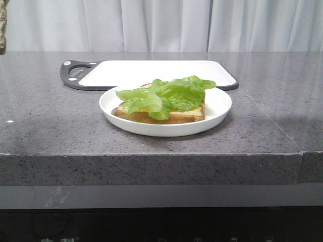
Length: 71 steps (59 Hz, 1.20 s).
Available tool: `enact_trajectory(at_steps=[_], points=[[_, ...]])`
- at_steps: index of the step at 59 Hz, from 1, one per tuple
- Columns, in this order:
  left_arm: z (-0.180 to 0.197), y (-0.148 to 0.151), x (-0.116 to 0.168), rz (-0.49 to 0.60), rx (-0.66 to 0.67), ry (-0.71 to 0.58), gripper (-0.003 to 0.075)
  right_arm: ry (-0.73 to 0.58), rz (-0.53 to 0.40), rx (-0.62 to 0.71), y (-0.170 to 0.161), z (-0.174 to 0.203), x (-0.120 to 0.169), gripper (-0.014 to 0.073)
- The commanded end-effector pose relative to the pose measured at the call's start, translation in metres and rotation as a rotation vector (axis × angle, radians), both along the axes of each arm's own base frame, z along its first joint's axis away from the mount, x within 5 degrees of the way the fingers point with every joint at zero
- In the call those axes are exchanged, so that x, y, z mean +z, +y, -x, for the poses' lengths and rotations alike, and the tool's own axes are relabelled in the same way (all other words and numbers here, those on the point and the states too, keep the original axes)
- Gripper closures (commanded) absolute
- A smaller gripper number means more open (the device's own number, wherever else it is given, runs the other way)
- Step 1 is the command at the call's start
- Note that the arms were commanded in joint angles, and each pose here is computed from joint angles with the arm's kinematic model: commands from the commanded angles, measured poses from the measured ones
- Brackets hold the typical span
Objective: Left arm grabs bread, right arm adds lettuce
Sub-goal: 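Carry the held bread slice over the lettuce with the left gripper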
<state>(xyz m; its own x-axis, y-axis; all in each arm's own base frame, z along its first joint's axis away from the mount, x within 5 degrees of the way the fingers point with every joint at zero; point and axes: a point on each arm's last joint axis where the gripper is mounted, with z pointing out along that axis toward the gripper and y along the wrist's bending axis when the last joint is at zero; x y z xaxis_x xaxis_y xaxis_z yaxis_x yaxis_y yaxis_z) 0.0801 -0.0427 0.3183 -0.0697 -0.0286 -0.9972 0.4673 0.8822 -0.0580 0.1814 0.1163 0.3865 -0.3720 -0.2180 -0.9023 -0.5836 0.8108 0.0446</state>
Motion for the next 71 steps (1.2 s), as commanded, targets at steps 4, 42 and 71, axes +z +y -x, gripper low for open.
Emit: enact_trajectory(at_steps=[4,42,71], points=[[-0.001,0.000,0.017,0.157,0.002,-0.042,0.0741,-0.201,-0.104,-0.033,-0.023,0.033,0.013,0.0659],[-0.103,-0.105,0.055,0.288,-0.311,0.565,0.0741,-0.407,-0.163,-0.050,-0.076,0.121,-0.037,0.0659],[-0.213,-0.153,0.023,0.449,-0.661,0.902,0.0741,-0.442,-0.185,-0.052,-0.084,0.134,-0.049,0.0659]])
